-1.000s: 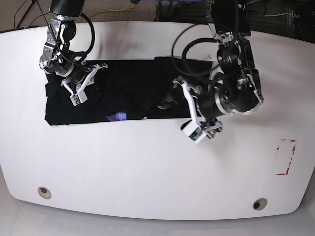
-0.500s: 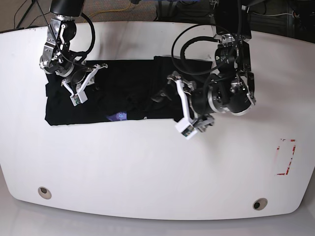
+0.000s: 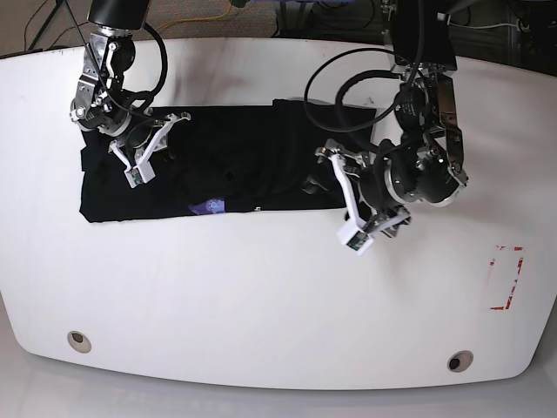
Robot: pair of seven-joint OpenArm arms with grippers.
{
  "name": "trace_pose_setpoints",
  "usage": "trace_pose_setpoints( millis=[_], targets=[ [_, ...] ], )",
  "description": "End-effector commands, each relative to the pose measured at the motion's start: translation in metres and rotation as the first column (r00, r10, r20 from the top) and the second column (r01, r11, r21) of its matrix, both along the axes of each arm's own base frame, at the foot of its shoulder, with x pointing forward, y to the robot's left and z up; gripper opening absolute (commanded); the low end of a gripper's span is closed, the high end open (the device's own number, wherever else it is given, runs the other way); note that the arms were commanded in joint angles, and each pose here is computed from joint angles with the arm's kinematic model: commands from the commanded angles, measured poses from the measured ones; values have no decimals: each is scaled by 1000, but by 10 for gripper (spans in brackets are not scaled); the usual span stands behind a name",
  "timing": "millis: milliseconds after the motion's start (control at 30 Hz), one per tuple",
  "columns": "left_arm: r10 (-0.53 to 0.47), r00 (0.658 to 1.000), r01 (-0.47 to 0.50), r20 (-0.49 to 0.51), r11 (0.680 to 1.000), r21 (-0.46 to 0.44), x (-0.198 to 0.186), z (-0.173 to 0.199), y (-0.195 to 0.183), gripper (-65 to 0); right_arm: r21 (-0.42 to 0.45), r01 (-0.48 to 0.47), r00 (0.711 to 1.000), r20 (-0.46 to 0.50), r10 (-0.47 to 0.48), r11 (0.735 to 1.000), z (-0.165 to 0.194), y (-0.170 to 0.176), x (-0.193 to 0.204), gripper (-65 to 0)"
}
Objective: Layout the t-shirt on the table in an organized manner, then fold the t-shirt properly
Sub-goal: 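Adjust the folded shirt end with the left gripper, pressing it flat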
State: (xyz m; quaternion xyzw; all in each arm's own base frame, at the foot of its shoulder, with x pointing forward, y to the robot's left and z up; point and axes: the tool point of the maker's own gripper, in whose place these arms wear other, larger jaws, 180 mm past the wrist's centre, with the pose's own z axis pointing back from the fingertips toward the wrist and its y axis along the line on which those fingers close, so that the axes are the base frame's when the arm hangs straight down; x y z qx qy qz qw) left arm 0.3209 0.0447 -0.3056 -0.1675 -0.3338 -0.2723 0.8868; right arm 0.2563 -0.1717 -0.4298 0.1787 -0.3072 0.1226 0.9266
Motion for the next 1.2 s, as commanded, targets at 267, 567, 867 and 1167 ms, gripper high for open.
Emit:
trace_pose_setpoints(
  millis=[267, 567, 867, 1167],
  targets=[
    [4, 994, -4, 110, 1000, -3, 12, 14, 18, -117, -28, -28, 998, -59, 27, 999, -11, 3, -11, -596],
    [-124, 989, 128, 82, 990, -52, 16, 12, -40, -117, -26, -28, 998, -61, 26, 999, -11, 4, -11, -596],
    [-225, 974, 219, -33, 967, -128, 16, -12, -106, -118, -26, -28, 998, -58, 26, 999, -10, 4, -10, -596],
    [-186, 979, 182, -87, 982, -58, 24, -44, -118, -119, -17, -28, 998, -56, 27, 999, -10, 5, -10, -596]
  ],
)
